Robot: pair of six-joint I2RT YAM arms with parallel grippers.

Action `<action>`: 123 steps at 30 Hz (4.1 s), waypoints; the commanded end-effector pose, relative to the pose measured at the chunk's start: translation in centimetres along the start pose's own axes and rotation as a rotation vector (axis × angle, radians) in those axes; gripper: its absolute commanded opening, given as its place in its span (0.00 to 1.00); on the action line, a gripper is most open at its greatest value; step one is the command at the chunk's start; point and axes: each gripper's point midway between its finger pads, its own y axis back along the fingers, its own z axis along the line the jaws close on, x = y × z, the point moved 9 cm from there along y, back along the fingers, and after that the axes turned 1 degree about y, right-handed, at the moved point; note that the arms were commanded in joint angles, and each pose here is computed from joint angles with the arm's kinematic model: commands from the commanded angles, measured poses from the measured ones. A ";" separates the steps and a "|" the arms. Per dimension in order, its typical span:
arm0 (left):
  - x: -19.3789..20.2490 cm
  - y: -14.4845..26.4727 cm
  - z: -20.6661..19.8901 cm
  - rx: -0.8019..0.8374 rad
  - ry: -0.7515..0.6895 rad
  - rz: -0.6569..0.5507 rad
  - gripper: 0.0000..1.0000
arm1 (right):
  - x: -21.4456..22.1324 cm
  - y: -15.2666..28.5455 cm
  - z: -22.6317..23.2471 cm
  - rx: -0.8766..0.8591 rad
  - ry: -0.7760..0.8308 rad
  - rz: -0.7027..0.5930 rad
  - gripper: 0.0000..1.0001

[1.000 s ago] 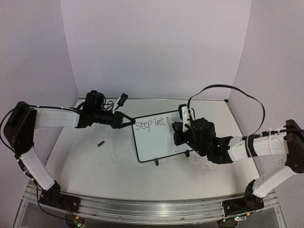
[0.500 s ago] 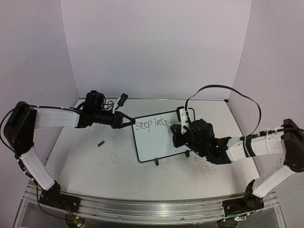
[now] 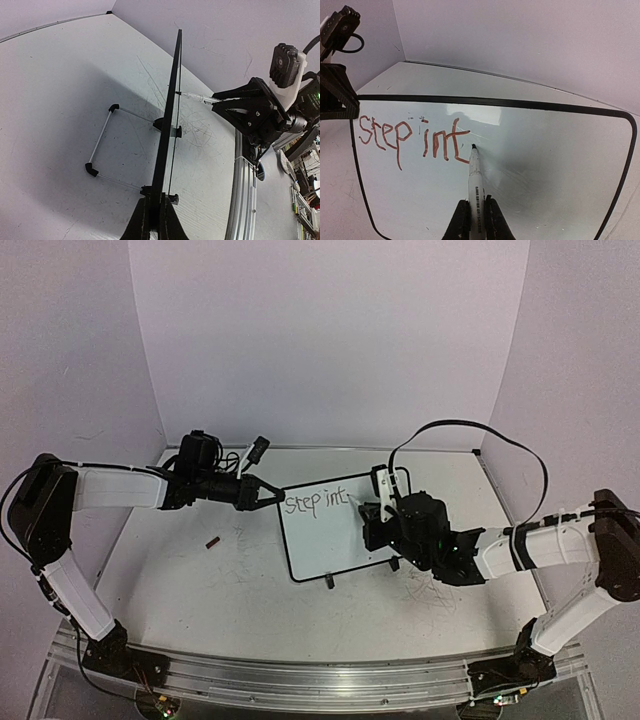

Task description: Write a sentence on the whiteboard

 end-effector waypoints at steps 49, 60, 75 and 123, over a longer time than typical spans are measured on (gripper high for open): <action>-1.4 0.6 -0.6 -0.023 -0.058 -0.036 0.00 | -1.2 -0.3 -0.4 0.060 -0.031 -0.042 0.00; -1.4 0.6 -0.6 -0.024 -0.059 -0.037 0.00 | -0.8 -0.6 0.0 0.026 -0.024 -0.026 0.00; -1.4 0.6 -0.6 -0.023 -0.059 -0.036 0.00 | -0.1 -0.7 0.2 -0.002 -0.027 0.003 0.00; -0.5 1.6 0.0 -0.216 0.007 -0.014 0.00 | -6.5 3.6 -2.6 0.003 0.037 0.084 0.00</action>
